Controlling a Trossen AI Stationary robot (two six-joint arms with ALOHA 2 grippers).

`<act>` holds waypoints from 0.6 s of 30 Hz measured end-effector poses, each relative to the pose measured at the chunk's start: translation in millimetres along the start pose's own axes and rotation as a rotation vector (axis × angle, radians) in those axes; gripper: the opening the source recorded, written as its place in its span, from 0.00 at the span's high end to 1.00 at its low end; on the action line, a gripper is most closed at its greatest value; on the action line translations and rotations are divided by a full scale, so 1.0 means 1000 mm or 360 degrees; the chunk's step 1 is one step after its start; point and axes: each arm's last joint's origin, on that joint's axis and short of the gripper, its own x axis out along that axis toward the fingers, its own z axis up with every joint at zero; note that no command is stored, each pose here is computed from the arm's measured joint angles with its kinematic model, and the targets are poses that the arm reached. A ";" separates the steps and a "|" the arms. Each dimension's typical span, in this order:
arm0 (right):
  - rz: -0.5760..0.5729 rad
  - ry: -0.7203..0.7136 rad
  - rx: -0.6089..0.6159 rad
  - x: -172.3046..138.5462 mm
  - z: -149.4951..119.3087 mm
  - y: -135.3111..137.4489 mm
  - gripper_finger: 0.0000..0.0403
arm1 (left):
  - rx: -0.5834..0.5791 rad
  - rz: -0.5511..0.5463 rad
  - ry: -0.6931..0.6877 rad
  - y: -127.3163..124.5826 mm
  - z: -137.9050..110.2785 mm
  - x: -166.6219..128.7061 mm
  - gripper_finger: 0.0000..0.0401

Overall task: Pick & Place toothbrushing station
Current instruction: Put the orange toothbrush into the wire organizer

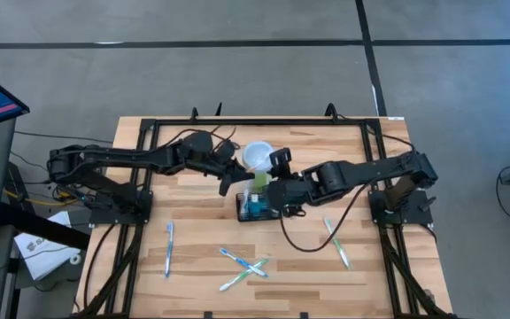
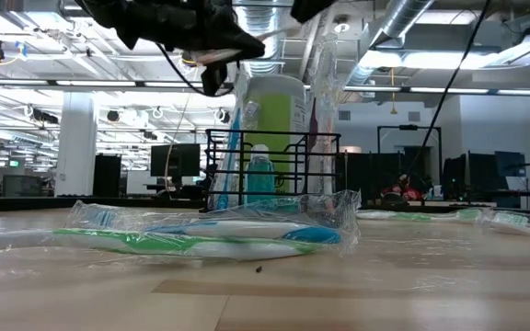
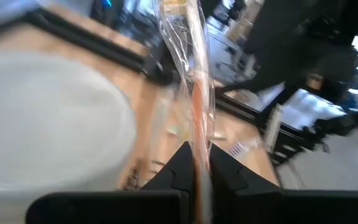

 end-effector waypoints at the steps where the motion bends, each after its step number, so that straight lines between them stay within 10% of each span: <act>1: 0.0030 -0.0022 0.0031 -0.004 -0.001 -0.001 0.66 | 0.0032 0.0014 -0.0028 -0.003 0.002 -0.003 0.98; 18: 0.0146 -0.0169 0.0527 -0.030 -0.046 -0.010 0.79 | 0.0348 0.0010 -0.0683 -0.032 -0.052 -0.034 0.98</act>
